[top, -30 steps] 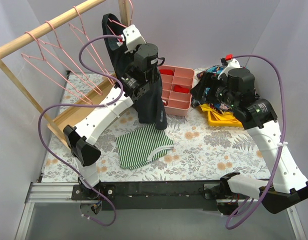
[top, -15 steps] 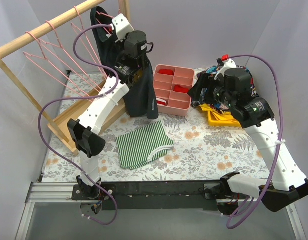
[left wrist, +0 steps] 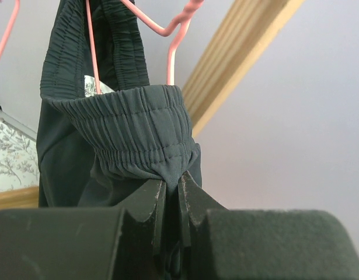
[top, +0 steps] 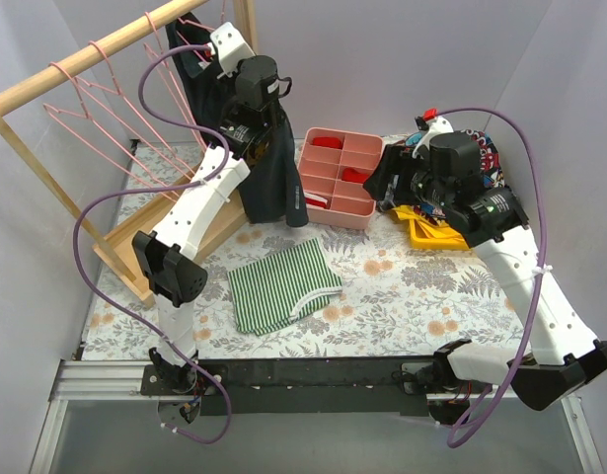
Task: Place the shorts on the hanger
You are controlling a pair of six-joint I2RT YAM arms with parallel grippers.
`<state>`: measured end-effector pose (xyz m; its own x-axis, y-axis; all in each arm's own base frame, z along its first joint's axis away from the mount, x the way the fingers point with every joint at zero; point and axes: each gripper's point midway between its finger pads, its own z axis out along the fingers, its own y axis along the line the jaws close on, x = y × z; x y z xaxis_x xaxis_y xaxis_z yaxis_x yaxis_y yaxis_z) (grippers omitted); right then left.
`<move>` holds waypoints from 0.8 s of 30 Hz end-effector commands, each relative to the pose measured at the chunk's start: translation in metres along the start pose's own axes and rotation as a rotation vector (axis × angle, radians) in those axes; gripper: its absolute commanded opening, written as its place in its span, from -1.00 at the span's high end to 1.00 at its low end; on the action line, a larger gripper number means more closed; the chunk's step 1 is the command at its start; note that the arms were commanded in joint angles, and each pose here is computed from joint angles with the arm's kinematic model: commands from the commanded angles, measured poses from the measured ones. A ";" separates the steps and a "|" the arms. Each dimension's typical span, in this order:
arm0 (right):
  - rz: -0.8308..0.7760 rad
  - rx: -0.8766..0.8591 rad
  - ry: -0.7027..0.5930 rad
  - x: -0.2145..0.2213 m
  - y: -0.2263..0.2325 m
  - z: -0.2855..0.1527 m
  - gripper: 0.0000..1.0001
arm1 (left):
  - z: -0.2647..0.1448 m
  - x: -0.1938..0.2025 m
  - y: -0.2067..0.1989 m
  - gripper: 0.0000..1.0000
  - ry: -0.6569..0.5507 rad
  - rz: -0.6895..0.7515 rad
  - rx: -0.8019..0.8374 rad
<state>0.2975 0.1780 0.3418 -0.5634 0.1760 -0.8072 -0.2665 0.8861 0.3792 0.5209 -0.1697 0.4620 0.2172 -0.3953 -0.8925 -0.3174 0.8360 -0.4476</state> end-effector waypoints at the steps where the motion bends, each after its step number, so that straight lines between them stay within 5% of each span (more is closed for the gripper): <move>1: -0.023 -0.010 -0.039 -0.011 0.005 0.005 -0.75 | 0.004 -0.047 -0.008 1.00 -0.092 -0.098 0.025; 19: -0.033 -0.008 -0.013 0.000 0.008 0.014 -0.75 | 0.024 0.002 0.000 1.00 0.003 -0.079 0.022; 24: -0.033 -0.010 -0.012 0.001 0.008 0.014 -0.75 | 0.021 0.011 0.004 0.72 0.030 -0.056 0.031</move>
<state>0.3018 0.1893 0.3238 -0.5930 0.1344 -0.7939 -0.2738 0.8935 0.3558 0.5543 -0.1646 0.4356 0.2027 -0.4338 -0.8779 -0.3141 0.8204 -0.4778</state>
